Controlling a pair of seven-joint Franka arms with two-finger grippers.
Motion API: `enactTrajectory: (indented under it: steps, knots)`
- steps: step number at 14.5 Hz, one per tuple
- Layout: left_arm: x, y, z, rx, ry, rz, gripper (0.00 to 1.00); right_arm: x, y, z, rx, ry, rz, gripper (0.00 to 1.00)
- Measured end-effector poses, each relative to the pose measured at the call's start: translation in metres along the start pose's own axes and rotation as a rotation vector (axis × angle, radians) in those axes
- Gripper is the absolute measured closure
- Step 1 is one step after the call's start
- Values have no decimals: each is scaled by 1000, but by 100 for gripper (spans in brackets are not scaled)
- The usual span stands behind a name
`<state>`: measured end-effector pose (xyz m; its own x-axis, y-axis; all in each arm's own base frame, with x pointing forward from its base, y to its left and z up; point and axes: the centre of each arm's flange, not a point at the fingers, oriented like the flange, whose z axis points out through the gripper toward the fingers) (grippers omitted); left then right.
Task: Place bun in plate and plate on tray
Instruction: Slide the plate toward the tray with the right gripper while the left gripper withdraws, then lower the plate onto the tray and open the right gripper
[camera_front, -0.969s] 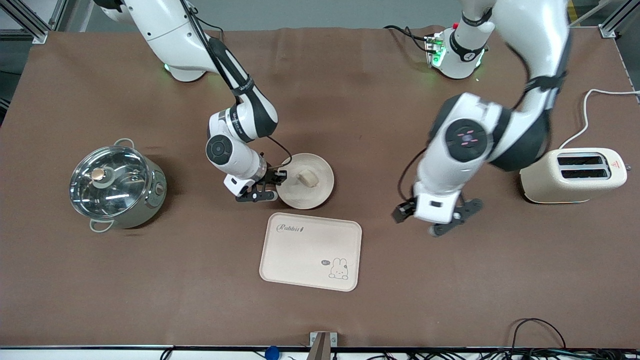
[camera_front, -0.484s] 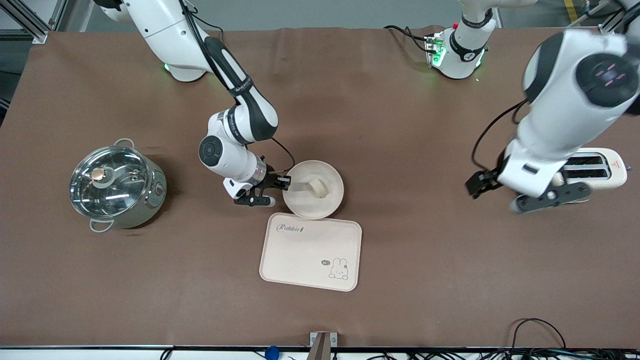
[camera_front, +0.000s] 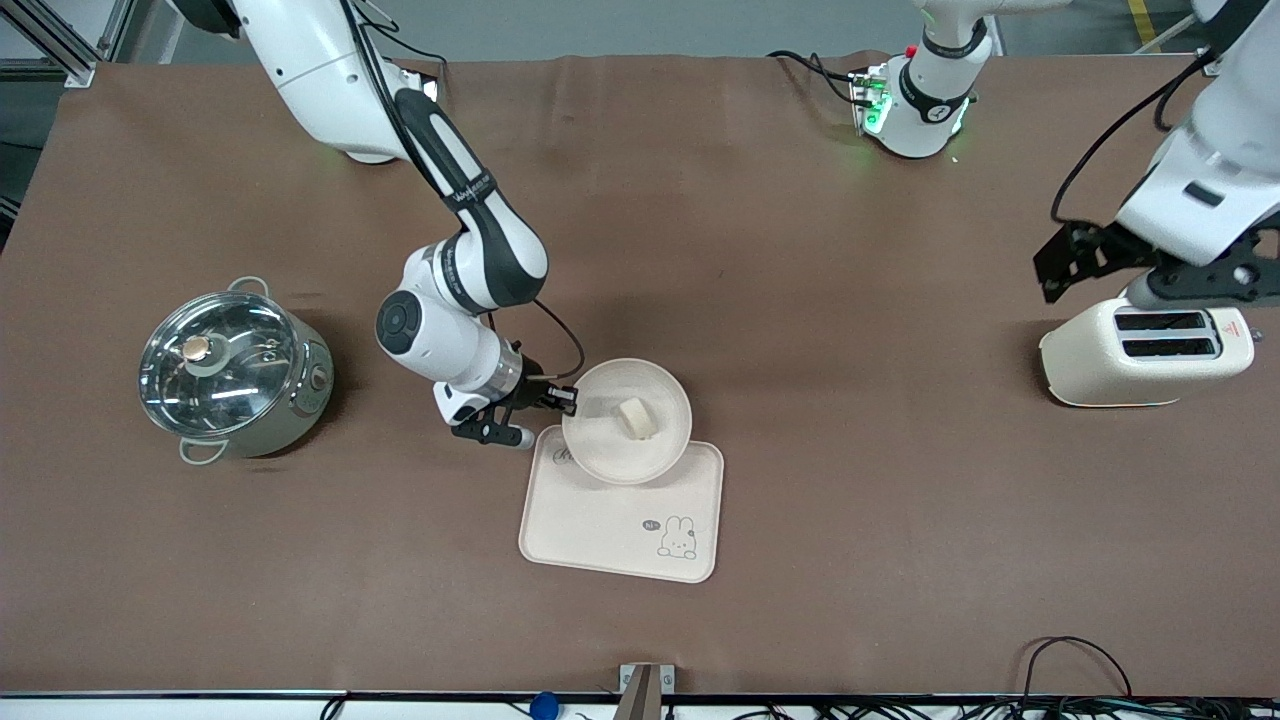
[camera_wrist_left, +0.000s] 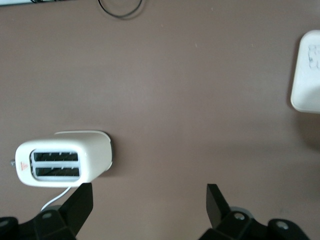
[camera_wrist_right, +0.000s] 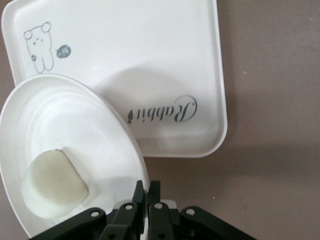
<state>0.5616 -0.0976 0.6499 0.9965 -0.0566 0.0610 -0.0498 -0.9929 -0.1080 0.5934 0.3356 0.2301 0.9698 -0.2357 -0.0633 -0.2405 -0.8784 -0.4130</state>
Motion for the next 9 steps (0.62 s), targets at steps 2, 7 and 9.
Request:
enactTrajectory:
  steps: [2,7,9]
  knots:
    - [-17,-21,-8,-28,-21,13,0,11,6,8,-2,10,25,95]
    - [-46,-25,-7,-46,-44,16,0,58,30,-5,22,56,105,95]
    - [-46,-24,-3,-49,-52,16,0,64,30,6,24,56,112,95]
